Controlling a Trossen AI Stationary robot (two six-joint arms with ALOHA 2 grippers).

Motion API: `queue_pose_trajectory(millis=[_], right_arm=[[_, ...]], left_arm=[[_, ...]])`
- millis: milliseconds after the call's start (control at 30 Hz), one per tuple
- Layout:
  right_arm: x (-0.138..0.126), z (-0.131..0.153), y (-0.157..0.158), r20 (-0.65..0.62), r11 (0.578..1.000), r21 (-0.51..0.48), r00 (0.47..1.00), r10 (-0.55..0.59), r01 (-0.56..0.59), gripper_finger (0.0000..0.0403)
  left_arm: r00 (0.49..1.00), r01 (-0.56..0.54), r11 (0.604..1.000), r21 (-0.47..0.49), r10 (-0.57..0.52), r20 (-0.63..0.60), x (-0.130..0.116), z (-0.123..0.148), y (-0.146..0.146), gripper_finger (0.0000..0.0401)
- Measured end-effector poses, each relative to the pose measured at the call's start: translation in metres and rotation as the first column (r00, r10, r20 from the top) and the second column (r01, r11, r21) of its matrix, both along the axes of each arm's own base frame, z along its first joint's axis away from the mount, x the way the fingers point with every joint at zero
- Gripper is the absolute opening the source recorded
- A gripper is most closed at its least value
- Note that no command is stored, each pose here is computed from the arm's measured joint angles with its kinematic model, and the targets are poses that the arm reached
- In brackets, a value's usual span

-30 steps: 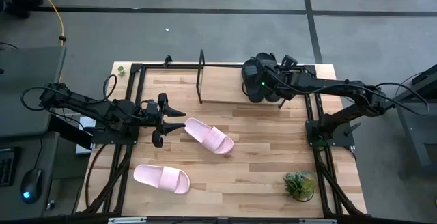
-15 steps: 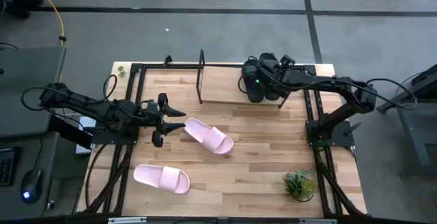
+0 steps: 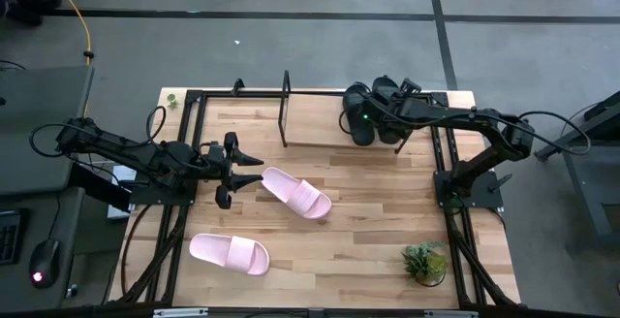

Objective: Pick and place slides into the shelf
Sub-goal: Put the black slides on the shelf

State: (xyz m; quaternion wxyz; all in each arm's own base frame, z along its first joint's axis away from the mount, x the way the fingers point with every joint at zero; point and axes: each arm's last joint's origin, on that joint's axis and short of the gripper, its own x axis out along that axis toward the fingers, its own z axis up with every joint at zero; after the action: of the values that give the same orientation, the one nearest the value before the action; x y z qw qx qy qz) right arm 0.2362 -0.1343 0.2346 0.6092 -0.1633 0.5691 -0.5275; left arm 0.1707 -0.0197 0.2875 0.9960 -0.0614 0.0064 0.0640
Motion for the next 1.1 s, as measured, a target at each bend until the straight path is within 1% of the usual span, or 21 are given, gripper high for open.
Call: queue_pose_trajectory(millis=[233,400,800,867,1000,1100], right_arm=[[-0.001,0.000,0.000,0.005,1.000,0.007,1.000,-0.006,0.006,0.0000],[0.000,-0.001,0.001,0.025,0.999,0.032,1.000,-0.002,0.001,0.0000],[0.000,-0.002,0.001,0.041,0.999,0.032,0.999,-0.011,0.009,0.0000],[-0.002,-0.008,0.000,0.042,1.000,0.021,0.999,-0.012,0.011,0.0000],[-0.009,-0.029,-0.003,0.027,0.999,0.034,1.000,-0.009,0.008,0.0000],[-0.017,-0.041,-0.005,0.013,0.999,0.035,0.999,-0.033,0.032,0.0000]], left_arm=[[1.000,0.000,1.000,0.000,0.000,0.000,0.000,0.000,0.000,0.0168],[1.000,0.000,1.000,-0.001,0.000,0.000,0.000,0.000,0.000,0.0168],[1.000,0.001,1.000,-0.001,-0.001,0.000,0.000,0.000,0.000,0.0168],[1.000,0.001,1.000,-0.001,-0.001,0.001,0.000,0.000,0.000,0.0168],[1.000,0.001,1.000,-0.001,-0.001,0.001,0.000,0.000,0.000,0.0168],[1.000,0.001,1.000,-0.001,-0.001,0.001,0.000,0.000,0.000,0.0168]])
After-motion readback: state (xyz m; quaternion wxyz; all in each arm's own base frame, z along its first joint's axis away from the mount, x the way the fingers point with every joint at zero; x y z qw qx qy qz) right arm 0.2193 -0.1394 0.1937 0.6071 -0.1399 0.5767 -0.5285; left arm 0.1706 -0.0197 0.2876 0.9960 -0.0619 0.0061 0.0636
